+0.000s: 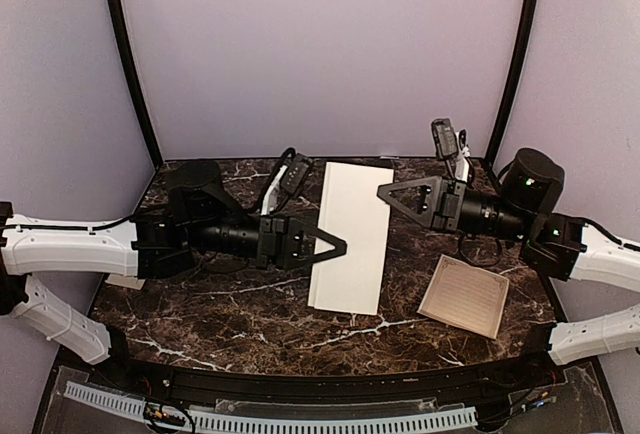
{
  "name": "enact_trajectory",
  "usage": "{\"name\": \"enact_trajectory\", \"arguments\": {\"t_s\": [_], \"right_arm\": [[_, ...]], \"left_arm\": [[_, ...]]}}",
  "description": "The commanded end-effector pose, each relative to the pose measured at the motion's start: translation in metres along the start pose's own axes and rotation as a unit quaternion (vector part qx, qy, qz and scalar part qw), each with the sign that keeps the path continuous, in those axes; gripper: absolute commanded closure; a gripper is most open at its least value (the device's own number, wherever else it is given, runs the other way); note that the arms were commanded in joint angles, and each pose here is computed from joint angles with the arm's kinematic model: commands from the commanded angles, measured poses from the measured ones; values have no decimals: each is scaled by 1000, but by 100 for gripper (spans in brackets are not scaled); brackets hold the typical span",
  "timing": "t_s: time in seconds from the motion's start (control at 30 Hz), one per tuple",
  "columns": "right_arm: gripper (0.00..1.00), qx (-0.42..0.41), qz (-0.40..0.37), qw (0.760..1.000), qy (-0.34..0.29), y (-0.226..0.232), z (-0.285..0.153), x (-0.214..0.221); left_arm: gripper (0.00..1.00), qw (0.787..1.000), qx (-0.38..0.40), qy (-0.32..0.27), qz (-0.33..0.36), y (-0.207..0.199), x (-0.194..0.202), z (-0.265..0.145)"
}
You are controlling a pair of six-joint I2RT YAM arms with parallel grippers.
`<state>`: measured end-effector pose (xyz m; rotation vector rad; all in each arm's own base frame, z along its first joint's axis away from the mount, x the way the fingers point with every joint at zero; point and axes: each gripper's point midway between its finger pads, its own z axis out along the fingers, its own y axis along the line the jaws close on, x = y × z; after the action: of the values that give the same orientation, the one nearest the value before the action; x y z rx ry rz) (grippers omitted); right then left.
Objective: Place the letter into the envelope and seal it
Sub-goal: Fold the letter.
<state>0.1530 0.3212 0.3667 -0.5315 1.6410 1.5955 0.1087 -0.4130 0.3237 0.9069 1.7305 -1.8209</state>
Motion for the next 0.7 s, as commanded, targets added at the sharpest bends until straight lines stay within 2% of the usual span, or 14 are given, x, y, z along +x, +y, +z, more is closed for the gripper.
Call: {"name": "enact_trajectory", "arguments": {"t_s": [0.0, 0.1, 0.33, 0.57, 0.63, 0.67], "right_arm": [[71, -11, -13, 999, -34, 12, -5, -21], [68, -2, -13, 999, -43, 9, -5, -26], [74, 6, -11, 998, -64, 6, -7, -35], [74, -16, -9, 998, -59, 13, -3, -36], [80, -18, -9, 998, -58, 13, -1, -36], [89, -20, -10, 998, -59, 14, -1, -36]], "left_arm": [[100, 1000, 10, -13, 18, -10, -12, -1], [100, 1000, 9, -14, 17, -10, -10, -3], [100, 1000, 0, -9, 11, -7, -4, -7], [100, 1000, -2, -3, 7, -4, -1, -5], [100, 1000, -1, 0, 6, -3, -1, -4], [100, 1000, -1, 0, 5, -2, 0, -3]]}}
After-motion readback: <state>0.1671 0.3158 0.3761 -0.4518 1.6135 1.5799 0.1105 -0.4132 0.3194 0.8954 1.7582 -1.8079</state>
